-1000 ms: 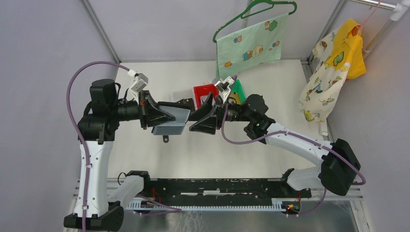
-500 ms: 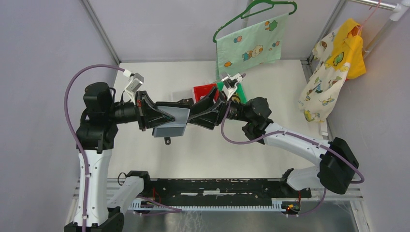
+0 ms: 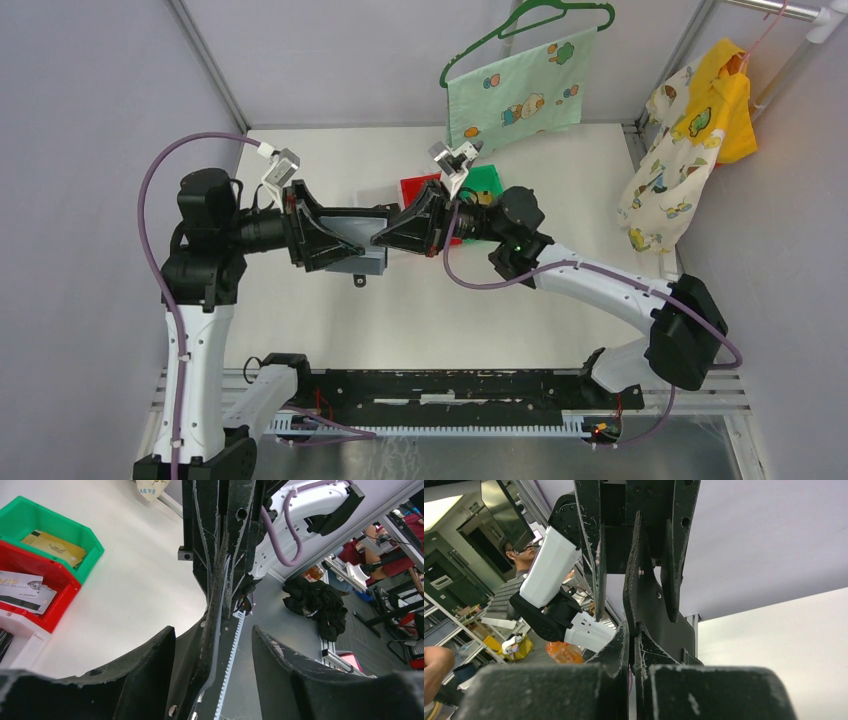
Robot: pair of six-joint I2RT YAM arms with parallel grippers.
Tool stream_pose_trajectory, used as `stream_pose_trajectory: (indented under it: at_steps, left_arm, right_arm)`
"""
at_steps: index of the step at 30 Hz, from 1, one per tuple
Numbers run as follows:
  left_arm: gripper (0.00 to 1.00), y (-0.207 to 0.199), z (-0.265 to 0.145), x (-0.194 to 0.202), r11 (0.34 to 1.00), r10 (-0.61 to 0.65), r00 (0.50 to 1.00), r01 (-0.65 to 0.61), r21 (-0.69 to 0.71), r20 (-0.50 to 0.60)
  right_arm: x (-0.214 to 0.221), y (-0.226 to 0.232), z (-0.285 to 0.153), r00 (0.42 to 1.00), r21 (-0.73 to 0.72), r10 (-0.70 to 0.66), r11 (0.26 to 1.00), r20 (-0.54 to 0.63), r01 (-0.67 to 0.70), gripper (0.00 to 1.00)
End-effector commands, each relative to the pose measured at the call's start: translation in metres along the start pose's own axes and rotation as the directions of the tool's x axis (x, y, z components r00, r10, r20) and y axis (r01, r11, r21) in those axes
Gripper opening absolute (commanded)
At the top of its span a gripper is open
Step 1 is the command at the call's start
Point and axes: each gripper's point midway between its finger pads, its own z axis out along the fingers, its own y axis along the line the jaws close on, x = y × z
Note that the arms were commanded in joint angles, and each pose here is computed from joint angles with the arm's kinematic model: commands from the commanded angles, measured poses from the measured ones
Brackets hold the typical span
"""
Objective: Take the credit cards out of the card holder
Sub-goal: Remove the credit card from the card holder.
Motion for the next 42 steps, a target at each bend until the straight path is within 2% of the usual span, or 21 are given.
stream_pose_trajectory:
  at_steps: [1, 3, 7, 13, 17, 20, 23, 28, 32, 37, 39, 42]
  left_arm:
    - [0.61, 0.003, 0.0, 0.003, 0.997, 0.073, 0.997, -0.073, 0.0, -0.008]
    - [0.54, 0.004, 0.001, 0.005, 0.998, 0.063, 0.998, -0.063, 0.015, -0.014]
    - [0.27, 0.002, 0.002, 0.003, 0.998, 0.049, 0.999, -0.049, 0.04, -0.019]
    - [0.03, -0.005, 0.001, -0.002, 0.996, 0.05, 0.999, -0.048, 0.072, -0.019]
    - [0.02, -0.002, 0.003, -0.007, 0.998, 0.015, 1.0, -0.014, 0.062, -0.015]
    - [0.02, 0.0, 0.004, -0.017, 0.999, 0.0, 1.0, -0.001, 0.049, 0.01]
    - [0.02, -0.001, 0.005, -0.028, 0.999, -0.024, 0.999, 0.023, 0.034, 0.047]
    - [0.02, 0.002, 0.007, -0.041, 0.997, -0.071, 0.993, 0.069, 0.021, 0.097]
    - [0.02, 0.004, 0.009, -0.043, 0.993, -0.117, 0.989, 0.114, 0.031, 0.091]
    - [0.02, 0.002, 0.008, -0.044, 0.993, -0.114, 0.989, 0.111, 0.031, 0.096]
    - [0.02, 0.0, 0.008, -0.045, 0.994, -0.111, 0.989, 0.108, 0.034, 0.095]
    - [0.02, 0.0, 0.008, -0.043, 0.994, -0.11, 0.99, 0.107, 0.036, 0.093]
  right_arm:
    - [-0.018, 0.015, 0.004, 0.999, -0.035, -0.036, 0.999, -0.039, 0.035, 0.0]
    - [-0.018, 0.01, 0.003, 0.998, -0.007, -0.031, 1.0, -0.058, 0.03, 0.0]
    - [-0.013, 0.005, 0.002, 0.996, 0.019, 0.02, 1.0, -0.092, -0.018, 0.0]
    - [-0.01, 0.003, 0.0, 0.993, 0.027, 0.056, 0.998, -0.104, -0.054, 0.01]
    - [-0.009, 0.005, -0.01, 0.997, 0.021, 0.024, 1.0, -0.076, -0.022, 0.34]
    - [0.002, 0.003, -0.023, 0.999, 0.018, -0.004, 1.0, -0.045, 0.005, 0.51]
    - [0.013, -0.001, -0.031, 1.0, 0.017, -0.005, 1.0, -0.025, 0.005, 0.58]
    - [0.015, 0.008, -0.034, 1.0, -0.034, 0.017, 0.999, 0.018, -0.017, 0.65]
    - [0.014, 0.006, -0.035, 0.998, -0.014, -0.053, 0.998, 0.031, 0.054, 0.71]
    - [0.011, -0.011, -0.038, 0.985, 0.072, -0.168, 0.984, 0.038, 0.164, 0.79]
    - [0.009, -0.029, -0.038, 0.977, 0.155, -0.21, 0.967, 0.025, 0.204, 0.82]
    - [0.005, -0.038, -0.039, 0.97, 0.197, -0.242, 0.952, 0.019, 0.234, 0.93]
